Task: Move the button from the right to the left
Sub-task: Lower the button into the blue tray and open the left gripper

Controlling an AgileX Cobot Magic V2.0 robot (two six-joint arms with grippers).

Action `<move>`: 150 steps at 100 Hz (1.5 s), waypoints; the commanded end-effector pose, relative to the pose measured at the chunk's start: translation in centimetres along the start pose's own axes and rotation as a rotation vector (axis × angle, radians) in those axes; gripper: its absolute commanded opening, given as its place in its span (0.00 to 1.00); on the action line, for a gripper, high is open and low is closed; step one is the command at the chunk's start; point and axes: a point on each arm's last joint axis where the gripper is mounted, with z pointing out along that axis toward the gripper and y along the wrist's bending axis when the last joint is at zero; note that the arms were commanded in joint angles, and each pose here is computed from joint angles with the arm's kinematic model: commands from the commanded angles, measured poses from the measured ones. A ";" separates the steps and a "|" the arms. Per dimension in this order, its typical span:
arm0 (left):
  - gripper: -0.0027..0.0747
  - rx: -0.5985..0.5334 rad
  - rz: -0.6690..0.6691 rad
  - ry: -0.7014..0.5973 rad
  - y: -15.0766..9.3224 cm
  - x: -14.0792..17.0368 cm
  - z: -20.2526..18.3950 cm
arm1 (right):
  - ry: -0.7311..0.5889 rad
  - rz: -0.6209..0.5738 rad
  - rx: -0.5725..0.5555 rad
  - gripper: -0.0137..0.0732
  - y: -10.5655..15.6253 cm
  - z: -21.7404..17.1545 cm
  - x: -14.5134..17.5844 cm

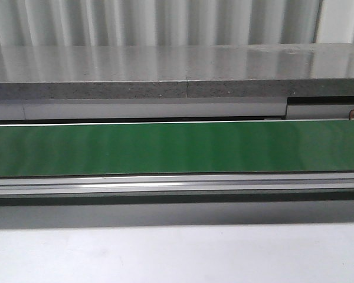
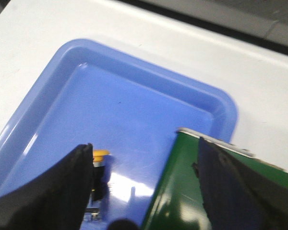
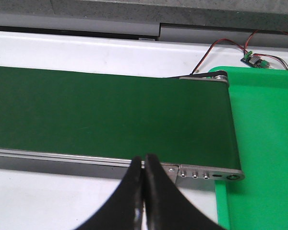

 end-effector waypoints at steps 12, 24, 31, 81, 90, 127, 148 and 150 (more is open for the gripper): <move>0.60 0.136 0.031 -0.244 -2.0 -0.2 -8.0 | -0.096 -0.011 0.013 0.08 -0.1 -0.4 -1.4; 0.60 0.196 0.039 -0.312 -2.1 1.7 -11.4 | -0.096 -0.011 0.013 0.08 -0.1 -0.4 -1.4; 0.60 0.227 0.041 -0.353 -1.9 3.0 -13.2 | -0.096 -0.011 0.013 0.08 -0.1 -0.4 -1.4; 0.01 0.326 0.021 -0.580 2.0 12.5 -20.1 | -0.096 -0.011 0.013 0.08 -0.1 -0.4 -1.4; 0.01 0.329 0.017 -0.612 2.5 13.3 -20.5 | -0.096 -0.011 0.013 0.08 -0.1 -0.4 -1.4; 0.01 0.333 0.012 -0.632 2.7 13.5 -20.9 | -0.096 -0.011 0.013 0.08 -0.1 -0.4 -1.4; 0.01 0.333 0.012 -0.634 2.7 13.5 -20.9 | -0.096 -0.011 0.013 0.08 -0.1 -0.4 -1.4; 0.01 0.333 0.012 -0.634 2.7 13.5 -20.9 | -0.096 -0.011 0.013 0.08 -0.1 -0.4 -1.4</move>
